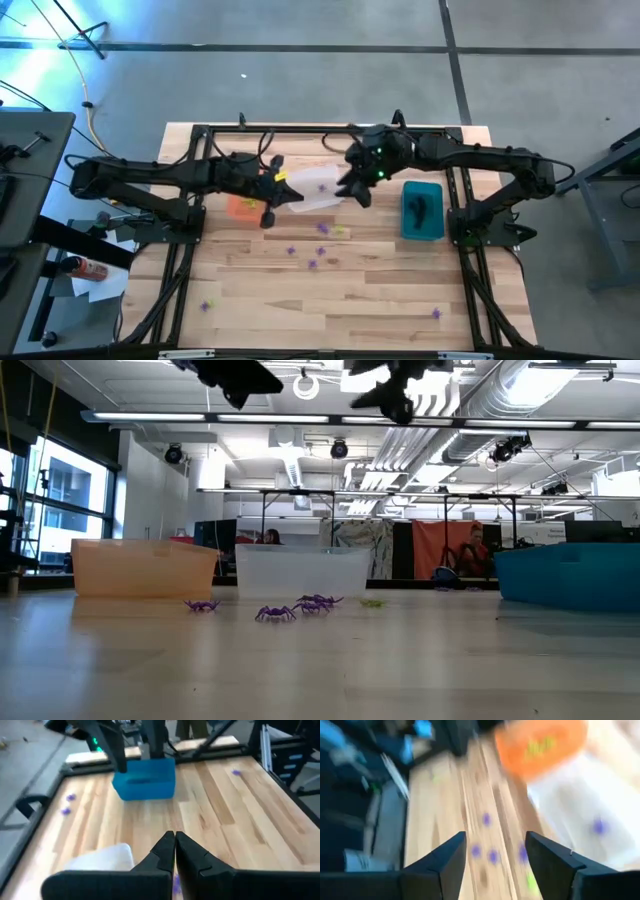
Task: Sort Halloween decoration
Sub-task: Put the green spider toy into the orange bin
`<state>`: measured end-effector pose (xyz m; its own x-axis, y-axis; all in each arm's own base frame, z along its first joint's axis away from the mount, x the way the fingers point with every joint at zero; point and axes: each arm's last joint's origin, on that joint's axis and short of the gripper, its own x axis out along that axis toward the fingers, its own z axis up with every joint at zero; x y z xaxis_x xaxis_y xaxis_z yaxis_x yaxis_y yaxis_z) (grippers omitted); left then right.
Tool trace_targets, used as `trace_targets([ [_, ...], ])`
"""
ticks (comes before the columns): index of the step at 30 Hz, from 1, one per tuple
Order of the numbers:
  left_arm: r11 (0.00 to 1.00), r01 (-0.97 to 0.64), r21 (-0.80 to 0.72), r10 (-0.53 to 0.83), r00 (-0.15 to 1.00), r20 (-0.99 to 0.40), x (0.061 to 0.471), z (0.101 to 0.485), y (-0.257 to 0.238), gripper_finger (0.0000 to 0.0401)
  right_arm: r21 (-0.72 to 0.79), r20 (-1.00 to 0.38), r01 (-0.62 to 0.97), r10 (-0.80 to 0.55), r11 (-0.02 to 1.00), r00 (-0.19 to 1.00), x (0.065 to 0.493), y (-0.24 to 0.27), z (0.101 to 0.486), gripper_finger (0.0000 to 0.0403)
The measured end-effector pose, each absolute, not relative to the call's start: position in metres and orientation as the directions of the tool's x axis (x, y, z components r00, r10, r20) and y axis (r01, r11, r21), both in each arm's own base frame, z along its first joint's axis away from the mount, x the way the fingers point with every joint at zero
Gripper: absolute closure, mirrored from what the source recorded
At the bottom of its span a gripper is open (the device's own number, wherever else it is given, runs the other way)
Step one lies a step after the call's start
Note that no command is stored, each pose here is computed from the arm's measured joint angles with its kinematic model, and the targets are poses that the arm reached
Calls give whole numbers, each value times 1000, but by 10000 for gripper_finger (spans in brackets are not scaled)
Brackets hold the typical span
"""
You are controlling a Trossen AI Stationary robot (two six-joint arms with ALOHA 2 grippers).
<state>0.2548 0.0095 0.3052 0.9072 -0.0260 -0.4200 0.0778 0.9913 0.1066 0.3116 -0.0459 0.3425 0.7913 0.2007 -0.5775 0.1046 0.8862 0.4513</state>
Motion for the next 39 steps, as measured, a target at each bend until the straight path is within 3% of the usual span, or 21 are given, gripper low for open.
trace_targets([
  [6, 998, 65, -7, -62, 900, -432, 250, 293, 4, 401, 376, -771, 142, 224, 916, 596, 298, -23, 290, 203],
  [13, 991, -28, -133, -12, 957, -290, 224, 274, 3, 401, 324, -769, 172, 153, 930, 620, 309, -7, 221, 225],
  [16, 979, -62, -194, 18, 975, -223, 212, 267, 4, 401, 220, -795, 125, 104, 968, 597, 320, 0, 200, 237],
  [23, 952, -132, -276, 69, 972, -226, 203, 260, 5, 401, -24, -878, -52, 4, 998, 479, 340, 10, 149, 266],
  [39, 950, -145, -278, 81, 970, -228, 203, 260, 6, 401, -3, -899, -96, 40, 995, 437, 341, 4, 138, 323],
])
